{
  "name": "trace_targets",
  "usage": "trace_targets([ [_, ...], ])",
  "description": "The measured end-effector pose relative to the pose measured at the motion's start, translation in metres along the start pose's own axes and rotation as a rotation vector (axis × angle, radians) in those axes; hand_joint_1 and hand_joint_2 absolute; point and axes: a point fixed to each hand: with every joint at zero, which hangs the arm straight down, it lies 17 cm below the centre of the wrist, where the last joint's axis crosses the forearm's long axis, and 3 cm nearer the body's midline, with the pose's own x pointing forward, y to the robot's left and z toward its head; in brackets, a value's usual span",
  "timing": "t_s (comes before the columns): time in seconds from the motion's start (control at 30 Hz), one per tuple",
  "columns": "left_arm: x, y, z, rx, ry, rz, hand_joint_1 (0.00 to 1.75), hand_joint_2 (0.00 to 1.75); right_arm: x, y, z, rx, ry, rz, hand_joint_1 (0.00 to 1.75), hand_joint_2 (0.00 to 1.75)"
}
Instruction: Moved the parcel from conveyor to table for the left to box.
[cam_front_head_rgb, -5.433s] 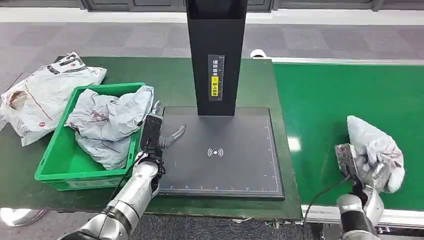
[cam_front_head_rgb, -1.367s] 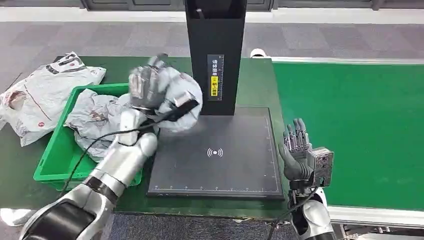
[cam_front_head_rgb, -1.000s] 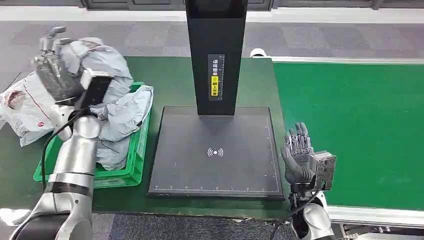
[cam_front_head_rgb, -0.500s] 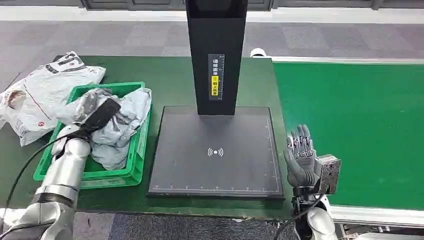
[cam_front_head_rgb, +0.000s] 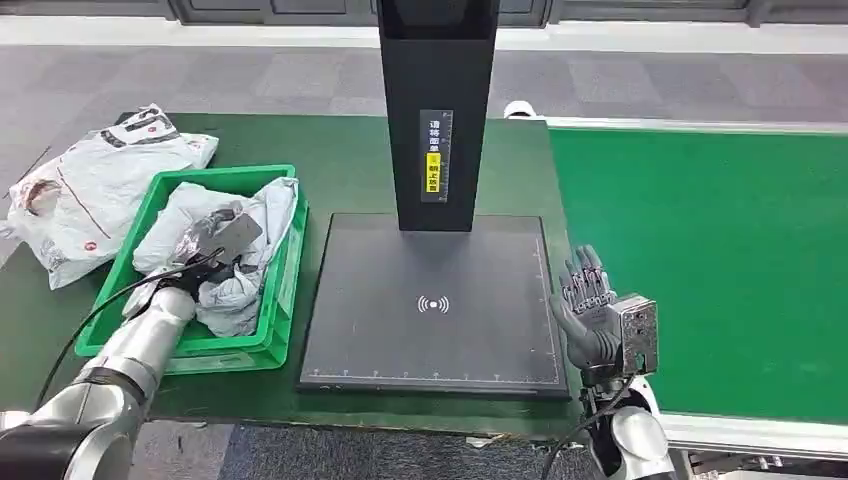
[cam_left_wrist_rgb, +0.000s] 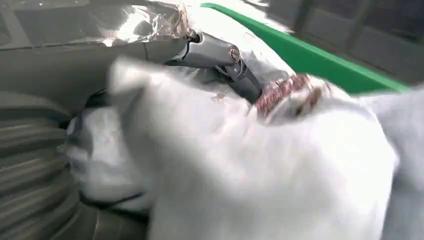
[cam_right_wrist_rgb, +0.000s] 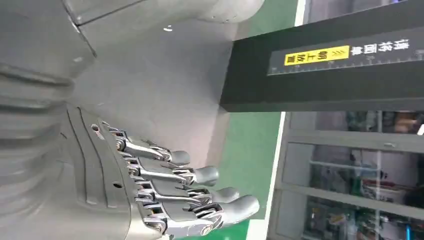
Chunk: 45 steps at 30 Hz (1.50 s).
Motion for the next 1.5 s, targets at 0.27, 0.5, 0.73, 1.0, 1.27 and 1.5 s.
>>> trace_targets([
  [0.27, 0.024, 0.044, -0.008, 0.234, -0.006, 0.239, 0.0, 0.0, -0.002, 0.0, 0.003, -0.004, 0.01, 0.022, 0.0, 1.75],
  [0.5, 0.048, 0.102, -0.001, 0.492, -0.1, 0.431, 0.0, 0.0, 0.0, -0.005, 0.001, -0.032, -0.003, 0.031, 0.0, 1.75],
  [0.73, 0.057, 0.118, 0.003, 0.538, -0.131, 0.462, 0.0, 1.75, 0.004, -0.007, -0.001, -0.039, -0.016, 0.031, 0.0, 1.75],
  [1.0, 0.102, 0.119, -0.001, 0.362, -0.247, 0.551, 0.0, 1.75, 0.012, -0.016, -0.019, -0.045, -0.051, 0.03, 0.0, 1.75],
  [1.27, 0.172, 0.103, 0.027, 0.315, -0.508, 0.775, 0.0, 1.75, 0.039, -0.027, -0.044, -0.117, -0.147, 0.148, 0.0, 1.75],
  [1.5, 0.272, 0.031, 0.055, 0.297, -0.664, 0.688, 0.0, 1.75, 0.069, -0.01, -0.064, -0.162, -0.261, 0.292, 0.0, 1.75],
])
